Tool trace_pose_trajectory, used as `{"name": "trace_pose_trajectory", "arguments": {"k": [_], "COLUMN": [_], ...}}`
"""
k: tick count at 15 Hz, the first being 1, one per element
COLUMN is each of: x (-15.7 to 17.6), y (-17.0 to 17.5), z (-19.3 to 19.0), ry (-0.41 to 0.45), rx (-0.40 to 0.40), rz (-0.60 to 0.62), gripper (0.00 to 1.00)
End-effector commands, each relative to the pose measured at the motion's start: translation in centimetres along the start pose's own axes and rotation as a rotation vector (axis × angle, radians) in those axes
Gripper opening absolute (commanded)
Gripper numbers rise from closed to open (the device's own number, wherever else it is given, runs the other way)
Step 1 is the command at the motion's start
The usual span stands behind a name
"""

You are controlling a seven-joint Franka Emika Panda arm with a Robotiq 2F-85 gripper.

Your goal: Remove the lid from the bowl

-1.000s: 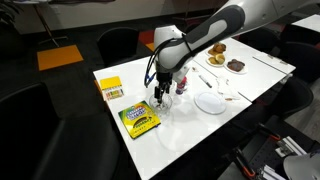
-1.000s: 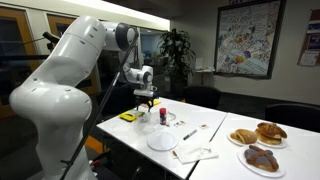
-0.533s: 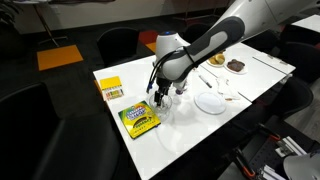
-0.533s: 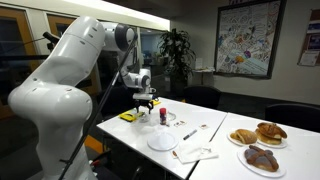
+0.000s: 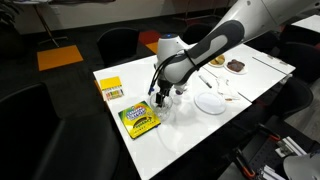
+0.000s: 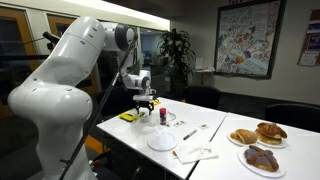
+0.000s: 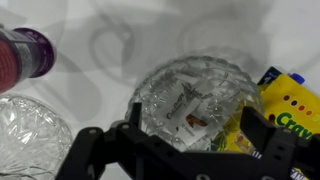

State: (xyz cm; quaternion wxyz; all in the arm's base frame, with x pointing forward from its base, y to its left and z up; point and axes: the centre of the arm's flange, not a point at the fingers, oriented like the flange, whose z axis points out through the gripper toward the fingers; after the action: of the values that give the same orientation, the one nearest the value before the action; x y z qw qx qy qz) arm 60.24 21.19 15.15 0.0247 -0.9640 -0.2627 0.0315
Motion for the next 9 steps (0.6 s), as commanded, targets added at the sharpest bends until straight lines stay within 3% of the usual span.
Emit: {"name": "trace_pose_trajectory", "arguments": {"k": [1,3,4,5,9], "x": [-0.47,-0.48,-0.47,-0.48,-0.58], "y": [0.24,0.34,0.38,0.41,0.53], "z": [1.1,1.4,1.55,1.73,2.02], "ry": [-0.001,-0.006,-0.009,-0.011,-0.018], "rx": [-0.025,-0.025,-0.025,-0.026,-0.034], "rz": [0.0,0.001,0.002,0.001,-0.001], "gripper": [0.99,0.97,0.87,0.71,0.42]}}
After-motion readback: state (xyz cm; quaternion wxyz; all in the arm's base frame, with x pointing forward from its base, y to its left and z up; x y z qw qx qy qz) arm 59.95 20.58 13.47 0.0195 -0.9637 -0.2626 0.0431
